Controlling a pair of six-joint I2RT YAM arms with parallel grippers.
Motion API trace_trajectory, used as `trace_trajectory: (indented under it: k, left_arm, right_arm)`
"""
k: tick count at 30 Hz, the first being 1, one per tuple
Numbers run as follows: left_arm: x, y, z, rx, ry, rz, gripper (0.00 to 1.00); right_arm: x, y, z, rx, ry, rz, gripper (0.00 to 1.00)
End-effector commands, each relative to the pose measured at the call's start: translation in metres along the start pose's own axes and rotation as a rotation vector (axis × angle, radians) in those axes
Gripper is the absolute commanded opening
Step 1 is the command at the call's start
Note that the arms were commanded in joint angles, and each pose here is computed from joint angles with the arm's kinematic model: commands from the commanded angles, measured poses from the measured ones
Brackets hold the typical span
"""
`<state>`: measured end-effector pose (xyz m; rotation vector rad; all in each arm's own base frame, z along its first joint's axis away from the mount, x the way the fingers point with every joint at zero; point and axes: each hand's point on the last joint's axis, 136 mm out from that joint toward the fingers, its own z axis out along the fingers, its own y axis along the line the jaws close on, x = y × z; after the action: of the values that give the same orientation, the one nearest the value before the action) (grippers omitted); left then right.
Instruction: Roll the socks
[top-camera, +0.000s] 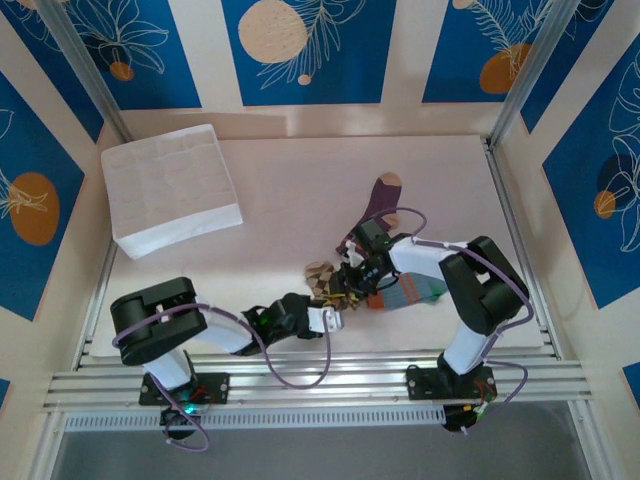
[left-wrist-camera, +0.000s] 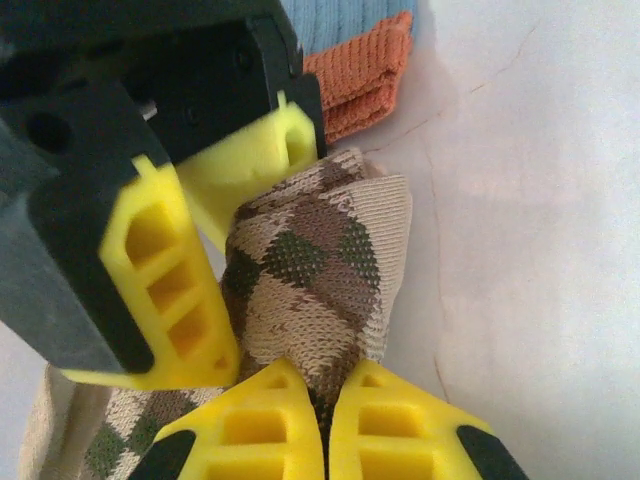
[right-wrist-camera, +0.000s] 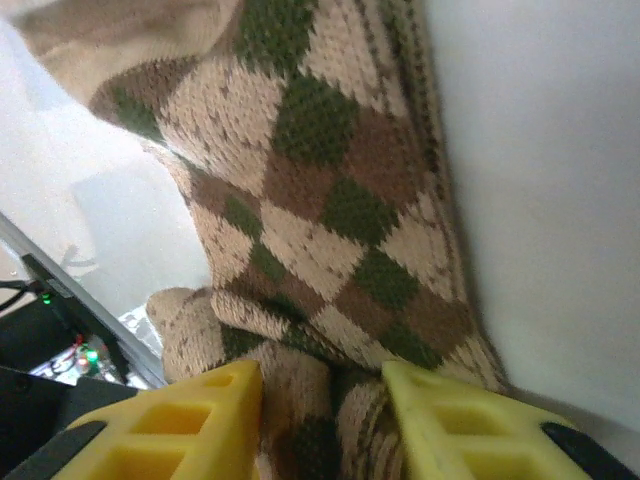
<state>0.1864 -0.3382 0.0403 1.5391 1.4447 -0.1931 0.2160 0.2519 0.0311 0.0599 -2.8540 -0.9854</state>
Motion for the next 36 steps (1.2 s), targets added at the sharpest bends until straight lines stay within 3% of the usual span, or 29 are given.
trace_trajectory:
  k: [1, 6, 10, 15, 23, 32, 36]
  left_arm:
    - [0.024, -0.025, -0.005, 0.115, 0.053, -0.016, 0.00]
    - [0.020, -0.031, -0.008, 0.168, -0.009, -0.056, 0.00]
    - [0.016, -0.034, -0.008, 0.198, -0.045, -0.084, 0.00]
    - [0.016, -0.039, -0.010, 0.236, -0.050, -0.105, 0.00]
    - [0.021, -0.049, -0.022, 0.305, -0.012, -0.162, 0.00]
    - [0.027, -0.046, -0.024, 0.361, 0.095, -0.384, 0.00]
    - [0.028, -0.048, -0.027, 0.469, 0.122, -0.511, 0.00]
  right_arm:
    - [0.007, -0.010, -0.019, 0.067, -0.011, 0.021, 0.39]
    - [-0.008, 0.009, -0.031, 0.026, -0.054, -0.041, 0.29]
    - [-0.015, 0.020, -0.012, -0.001, -0.018, -0.072, 0.19]
    - [-0.024, 0.012, 0.019, 0.026, 0.035, -0.062, 0.13]
    - [-0.048, -0.033, 0.022, 0.100, 0.017, 0.053, 0.10]
    - [-0.053, -0.052, 0.021, 0.113, -0.007, 0.091, 0.10]
    - [-0.054, -0.051, 0.020, 0.079, -0.027, 0.091, 0.10]
